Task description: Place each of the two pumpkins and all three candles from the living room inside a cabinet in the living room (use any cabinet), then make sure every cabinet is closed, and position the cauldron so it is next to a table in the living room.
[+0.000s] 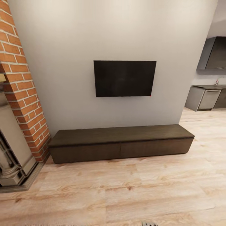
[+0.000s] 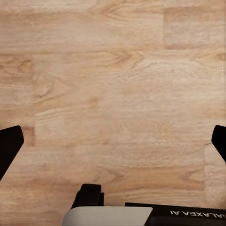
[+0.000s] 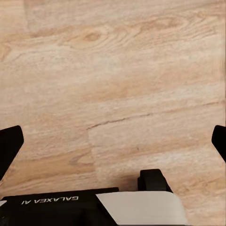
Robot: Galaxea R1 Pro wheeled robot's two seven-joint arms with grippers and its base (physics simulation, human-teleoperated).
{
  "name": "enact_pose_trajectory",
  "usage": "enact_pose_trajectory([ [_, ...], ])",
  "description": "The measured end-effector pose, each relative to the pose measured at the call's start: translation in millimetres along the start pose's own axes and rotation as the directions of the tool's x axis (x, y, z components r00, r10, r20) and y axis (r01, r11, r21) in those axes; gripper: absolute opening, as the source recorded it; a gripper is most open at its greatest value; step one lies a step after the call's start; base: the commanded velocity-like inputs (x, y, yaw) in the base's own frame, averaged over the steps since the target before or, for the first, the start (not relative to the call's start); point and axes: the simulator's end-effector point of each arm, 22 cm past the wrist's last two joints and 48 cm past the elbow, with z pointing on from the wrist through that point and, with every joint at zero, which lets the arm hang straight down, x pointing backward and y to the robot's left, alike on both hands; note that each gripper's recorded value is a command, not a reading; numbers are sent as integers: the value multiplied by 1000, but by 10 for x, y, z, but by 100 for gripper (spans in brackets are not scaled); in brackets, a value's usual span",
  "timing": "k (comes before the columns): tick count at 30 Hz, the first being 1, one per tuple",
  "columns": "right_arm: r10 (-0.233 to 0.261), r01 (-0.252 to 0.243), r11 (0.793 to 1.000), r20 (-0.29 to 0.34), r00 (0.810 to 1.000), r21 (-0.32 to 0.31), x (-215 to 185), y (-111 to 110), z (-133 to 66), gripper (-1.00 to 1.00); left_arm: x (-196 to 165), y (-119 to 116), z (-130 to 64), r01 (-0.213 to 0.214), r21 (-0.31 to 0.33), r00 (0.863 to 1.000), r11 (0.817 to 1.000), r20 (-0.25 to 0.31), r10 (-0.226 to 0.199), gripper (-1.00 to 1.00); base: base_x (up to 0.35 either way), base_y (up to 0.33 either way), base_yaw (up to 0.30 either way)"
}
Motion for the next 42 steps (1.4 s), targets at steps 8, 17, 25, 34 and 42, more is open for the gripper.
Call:
enact_pose_trajectory([
  [8,18,-18,1000,97,995,-4,-252,-19,-125,100,-51,-1,-116,-1,0,1000,1000,0,1,100,0,0,275],
  [17,21,-22,1000,104,994,4,-282,-85,-133,100,-66,-2,-130,0,2,1000,1000,3,0,100,0,-2,190],
  [25,25,-26,1000,101,995,8,-276,-84,-135,100,-72,5,-130,-2,1,1000,1000,6,2,100,2,-235,9],
  [34,22,-23,1000,103,994,7,-279,-57,-140,100,-72,2,-130,-3,2,1000,1000,6,3,100,119,-248,0],
  [42,19,-19,1000,103,995,3,-278,-10,-147,100,-72,1,-130,-3,2,1000,1000,6,3,100,148,-138,0],
])
